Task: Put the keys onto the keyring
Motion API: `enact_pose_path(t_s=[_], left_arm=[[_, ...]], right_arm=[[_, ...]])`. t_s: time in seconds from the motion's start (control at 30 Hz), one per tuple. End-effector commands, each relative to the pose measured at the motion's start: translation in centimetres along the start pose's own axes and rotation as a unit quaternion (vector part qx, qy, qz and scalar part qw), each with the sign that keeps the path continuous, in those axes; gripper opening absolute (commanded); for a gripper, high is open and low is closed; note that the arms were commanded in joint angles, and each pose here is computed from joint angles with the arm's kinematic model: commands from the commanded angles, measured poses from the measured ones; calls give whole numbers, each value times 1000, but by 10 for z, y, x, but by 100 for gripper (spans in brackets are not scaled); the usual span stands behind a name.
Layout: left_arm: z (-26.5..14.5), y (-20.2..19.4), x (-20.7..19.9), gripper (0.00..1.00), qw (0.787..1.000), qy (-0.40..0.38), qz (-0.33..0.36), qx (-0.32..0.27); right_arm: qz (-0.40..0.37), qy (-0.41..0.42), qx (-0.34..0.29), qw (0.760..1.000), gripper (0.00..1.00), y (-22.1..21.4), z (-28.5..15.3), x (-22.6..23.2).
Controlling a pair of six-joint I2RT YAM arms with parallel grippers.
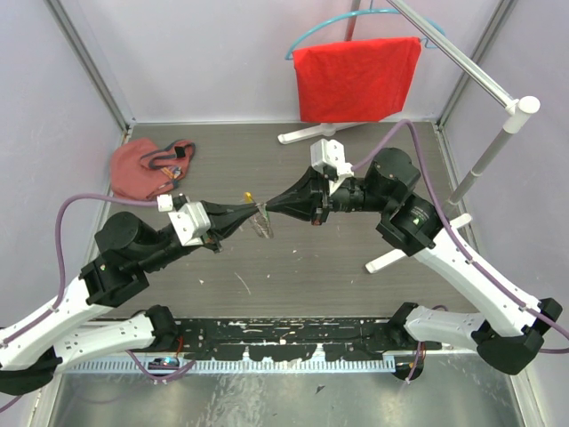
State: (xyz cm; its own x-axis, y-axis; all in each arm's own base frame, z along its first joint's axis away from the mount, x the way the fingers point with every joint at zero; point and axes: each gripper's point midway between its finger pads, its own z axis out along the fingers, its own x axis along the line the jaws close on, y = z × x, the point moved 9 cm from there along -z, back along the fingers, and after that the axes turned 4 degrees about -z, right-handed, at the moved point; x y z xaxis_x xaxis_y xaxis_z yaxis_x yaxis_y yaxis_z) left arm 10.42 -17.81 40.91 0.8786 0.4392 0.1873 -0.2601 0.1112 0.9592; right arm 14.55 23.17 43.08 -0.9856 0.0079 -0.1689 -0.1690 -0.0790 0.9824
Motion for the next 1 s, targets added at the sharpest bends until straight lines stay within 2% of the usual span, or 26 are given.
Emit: enact_pose_path(t_s=[0.0, 0.47, 0.97], left_arm=[[-1, 8, 2, 0, 1000, 2, 2, -23], [-2, 9, 1, 0, 1000, 2, 3, -25], [-2, 8, 1, 0, 1000, 0, 2, -22]], right_arm=[[-29, -6, -24, 999, 1, 19, -2, 1], [-38, -33, -27, 998, 1, 23, -7, 0], [-35, 2, -40, 999, 1, 28, -3, 5]])
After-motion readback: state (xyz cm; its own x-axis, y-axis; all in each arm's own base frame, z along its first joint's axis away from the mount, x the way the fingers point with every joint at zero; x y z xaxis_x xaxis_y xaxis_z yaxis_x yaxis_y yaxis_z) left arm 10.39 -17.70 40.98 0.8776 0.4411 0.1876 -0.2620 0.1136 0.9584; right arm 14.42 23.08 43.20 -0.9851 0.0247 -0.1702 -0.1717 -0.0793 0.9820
